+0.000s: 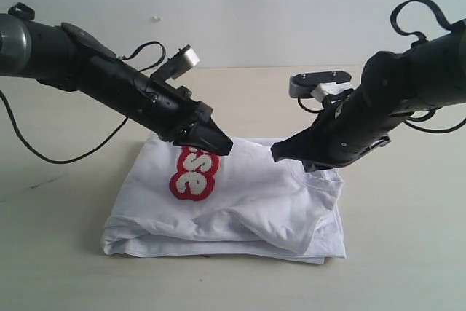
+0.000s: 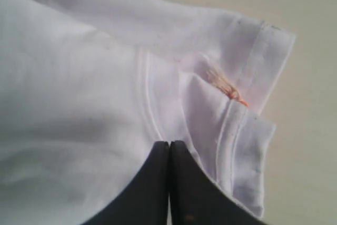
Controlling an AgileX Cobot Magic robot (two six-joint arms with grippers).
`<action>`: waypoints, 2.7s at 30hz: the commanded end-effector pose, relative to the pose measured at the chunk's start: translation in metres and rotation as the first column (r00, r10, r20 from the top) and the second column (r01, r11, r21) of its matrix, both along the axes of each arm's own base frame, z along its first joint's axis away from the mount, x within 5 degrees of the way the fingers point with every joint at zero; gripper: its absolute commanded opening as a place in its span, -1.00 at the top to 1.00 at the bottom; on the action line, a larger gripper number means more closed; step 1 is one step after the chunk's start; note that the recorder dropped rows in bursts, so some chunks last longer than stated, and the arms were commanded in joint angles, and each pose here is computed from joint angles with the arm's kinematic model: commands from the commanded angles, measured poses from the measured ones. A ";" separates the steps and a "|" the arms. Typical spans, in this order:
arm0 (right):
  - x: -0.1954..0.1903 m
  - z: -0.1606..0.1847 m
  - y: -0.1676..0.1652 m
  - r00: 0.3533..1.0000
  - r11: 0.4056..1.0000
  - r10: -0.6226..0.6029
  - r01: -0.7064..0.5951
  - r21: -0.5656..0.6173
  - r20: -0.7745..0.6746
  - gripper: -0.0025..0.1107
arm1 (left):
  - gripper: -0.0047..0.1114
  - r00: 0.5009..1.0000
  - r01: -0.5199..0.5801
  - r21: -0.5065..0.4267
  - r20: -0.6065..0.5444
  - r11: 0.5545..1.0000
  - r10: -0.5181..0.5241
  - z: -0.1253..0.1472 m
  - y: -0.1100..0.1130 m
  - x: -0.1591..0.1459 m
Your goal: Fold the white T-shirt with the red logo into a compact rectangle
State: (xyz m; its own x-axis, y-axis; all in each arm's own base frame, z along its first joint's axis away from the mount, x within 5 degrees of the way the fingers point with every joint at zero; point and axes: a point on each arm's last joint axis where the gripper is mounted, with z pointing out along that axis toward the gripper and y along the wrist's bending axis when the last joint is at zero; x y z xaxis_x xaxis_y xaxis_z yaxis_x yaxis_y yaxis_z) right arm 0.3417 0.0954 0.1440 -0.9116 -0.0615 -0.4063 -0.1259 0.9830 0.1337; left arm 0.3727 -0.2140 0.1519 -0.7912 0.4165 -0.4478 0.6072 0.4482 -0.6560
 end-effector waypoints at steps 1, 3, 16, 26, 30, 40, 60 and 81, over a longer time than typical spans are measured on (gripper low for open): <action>-0.015 0.027 -0.003 0.999 1.000 0.012 -0.012 0.006 0.050 0.96 | 0.76 0.998 -0.061 0.032 0.014 0.998 0.060 -0.021 -0.001 0.008; -0.022 0.032 -0.005 0.999 1.000 0.013 -0.013 0.007 0.051 0.96 | 0.65 0.998 -0.070 0.047 0.003 0.996 0.070 -0.031 0.000 0.009; -0.057 0.036 -0.014 1.000 1.000 0.023 -0.023 -0.006 0.004 0.96 | 0.20 0.981 -0.183 0.088 -0.046 0.979 0.188 -0.053 0.025 0.024; -0.087 0.032 -0.023 1.000 1.000 0.026 -0.025 -0.017 0.015 0.96 | 0.20 0.996 -0.079 -0.159 -0.058 0.984 0.071 -0.007 0.045 0.023; -0.100 0.039 -0.026 0.998 1.000 0.023 -0.023 -0.009 0.052 0.96 | 0.39 0.997 -0.071 -0.123 0.007 0.990 0.072 0.011 0.067 0.025; -0.132 0.074 -0.038 0.957 0.999 0.047 -0.046 -0.010 0.286 0.96 | 0.92 0.989 -0.074 -0.170 0.112 0.983 0.094 0.068 0.100 0.020; -0.217 0.158 -0.064 0.734 0.996 0.094 -0.073 -0.059 0.673 0.96 | 0.92 0.772 -0.327 -0.265 0.478 0.907 0.418 0.160 0.129 -0.147; -0.252 0.161 -0.073 0.753 0.997 0.078 -0.070 -0.038 0.654 0.96 | 0.92 0.550 -0.399 -0.349 0.649 0.848 0.526 0.166 0.148 -0.241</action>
